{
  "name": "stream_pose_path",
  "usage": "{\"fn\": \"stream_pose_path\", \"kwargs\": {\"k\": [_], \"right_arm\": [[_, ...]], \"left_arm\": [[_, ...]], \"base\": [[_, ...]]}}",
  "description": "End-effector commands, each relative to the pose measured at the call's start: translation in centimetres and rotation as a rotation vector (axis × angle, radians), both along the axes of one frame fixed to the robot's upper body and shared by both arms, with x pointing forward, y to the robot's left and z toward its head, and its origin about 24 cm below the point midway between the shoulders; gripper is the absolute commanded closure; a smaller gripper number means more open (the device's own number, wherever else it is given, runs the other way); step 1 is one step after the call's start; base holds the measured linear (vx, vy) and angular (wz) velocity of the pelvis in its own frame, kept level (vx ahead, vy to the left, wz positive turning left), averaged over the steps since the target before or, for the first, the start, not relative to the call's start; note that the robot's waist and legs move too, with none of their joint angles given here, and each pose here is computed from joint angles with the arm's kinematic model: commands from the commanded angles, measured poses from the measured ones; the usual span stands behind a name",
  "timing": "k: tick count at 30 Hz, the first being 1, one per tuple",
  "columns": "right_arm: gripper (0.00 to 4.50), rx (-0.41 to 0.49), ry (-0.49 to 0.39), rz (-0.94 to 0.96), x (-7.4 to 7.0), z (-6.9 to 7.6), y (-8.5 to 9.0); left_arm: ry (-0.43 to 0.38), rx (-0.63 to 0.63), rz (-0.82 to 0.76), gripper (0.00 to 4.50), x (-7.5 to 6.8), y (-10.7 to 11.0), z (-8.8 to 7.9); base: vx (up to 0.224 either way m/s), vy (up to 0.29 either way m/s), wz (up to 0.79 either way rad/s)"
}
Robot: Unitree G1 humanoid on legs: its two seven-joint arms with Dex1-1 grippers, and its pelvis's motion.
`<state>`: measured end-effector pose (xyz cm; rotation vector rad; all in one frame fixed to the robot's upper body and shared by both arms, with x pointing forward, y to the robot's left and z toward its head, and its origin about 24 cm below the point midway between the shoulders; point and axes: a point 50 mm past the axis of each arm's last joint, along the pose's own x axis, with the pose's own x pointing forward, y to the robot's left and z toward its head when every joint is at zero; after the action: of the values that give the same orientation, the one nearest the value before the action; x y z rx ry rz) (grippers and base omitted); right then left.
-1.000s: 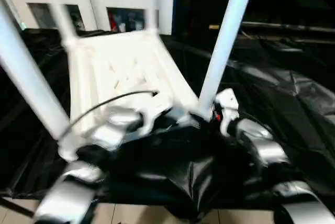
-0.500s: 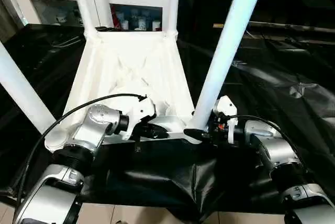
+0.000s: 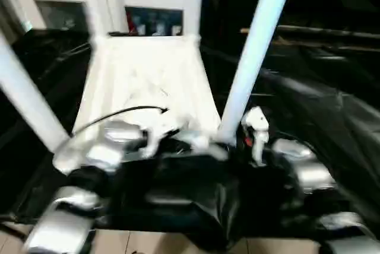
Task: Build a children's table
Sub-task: Rotate leg to tighten
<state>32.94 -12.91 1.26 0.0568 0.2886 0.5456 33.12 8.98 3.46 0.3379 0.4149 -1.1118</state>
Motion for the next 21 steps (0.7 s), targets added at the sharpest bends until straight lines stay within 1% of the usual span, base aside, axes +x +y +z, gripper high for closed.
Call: {"fn": "stream_pose_path", "kwargs": {"k": [1,2,3,5,6,7,8,9,10,11,12,13,15,17,18,19,21], "right_arm": [[1.78,0.000,0.125,-0.153,-0.4,-2.1,0.7],[1.78,0.002,0.127,-0.159,-0.4,-2.1,0.8],[1.78,0.000,0.129,-0.171,-0.3,-2.1,1.6],[1.78,-0.024,0.117,-0.162,-0.2,-2.0,2.6],[1.78,-0.057,0.080,-0.116,-0.2,-1.7,4.1],[1.78,-0.057,0.080,-0.116,-0.2,-1.7,4.1],[1.78,-0.056,0.058,-0.099,-0.2,-1.5,4.6],[1.78,-0.012,0.044,-0.096,-0.1,-1.2,5.0],[1.78,-0.008,0.044,-0.096,-0.1,-1.1,5.0],[1.22,0.020,0.035,-0.097,0.0,-0.9,5.0],[1.08,0.051,0.020,-0.097,0.1,-0.6,4.9],[1.08,0.053,0.007,-0.074,0.1,-0.5,4.7],[0.80,0.059,-0.007,-0.022,0.0,-0.3,4.4],[0.80,0.085,-0.002,0.070,-0.3,-0.1,4.1],[0.80,0.081,-0.011,0.120,-0.5,0.0,3.8],[0.80,0.063,-0.029,0.195,-0.8,0.1,3.4],[0.80,0.034,-0.052,0.358,-1.7,0.5,1.9]], "left_arm": [[0.074,-0.010,0.091,4.50,-0.9,-1.9,-2.2],[0.073,-0.011,0.093,4.50,-0.9,-2.0,-2.2],[0.065,-0.018,0.104,4.50,-0.9,-2.9,-2.2],[0.061,-0.029,0.109,4.50,-0.9,-3.8,-2.1],[0.058,-0.044,0.093,4.50,-1.1,-4.8,-2.0],[0.058,-0.044,0.093,4.50,-1.1,-4.8,-2.0],[0.056,-0.044,0.085,4.50,-1.1,-5.1,-2.0],[0.054,-0.042,0.078,4.50,-1.1,-5.1,-1.9],[0.054,-0.042,0.078,4.50,-1.1,-5.1,-2.0],[0.053,-0.039,0.077,4.50,-1.1,-5.0,-2.0],[0.053,-0.034,0.069,4.50,-1.1,-4.6,-2.0],[0.057,-0.031,0.063,4.50,-1.1,-4.2,-2.1],[0.066,-0.027,0.050,4.50,-1.1,-3.5,-2.1],[0.085,-0.019,0.034,4.50,-1.2,-2.7,-2.3],[0.095,-0.014,0.022,4.50,-1.3,-2.3,-2.3],[0.110,-0.007,0.001,4.50,-1.4,-1.8,-2.4],[0.156,0.015,-0.088,4.50,-1.9,-0.2,-2.5]], "base": [[0.000,0.000,0.00],[0.000,0.000,0.00],[0.000,0.000,0.00],[0.000,0.000,0.00],[0.000,0.000,0.00],[0.000,0.000,0.00],[0.000,0.000,0.00],[0.000,0.000,0.00],[0.000,0.000,0.00],[0.000,0.000,0.00],[0.000,0.000,0.00],[0.000,0.000,0.00],[0.000,0.000,0.00],[0.000,0.000,0.00],[0.000,0.000,0.00],[0.000,0.000,0.00],[0.000,0.000,0.00]]}}
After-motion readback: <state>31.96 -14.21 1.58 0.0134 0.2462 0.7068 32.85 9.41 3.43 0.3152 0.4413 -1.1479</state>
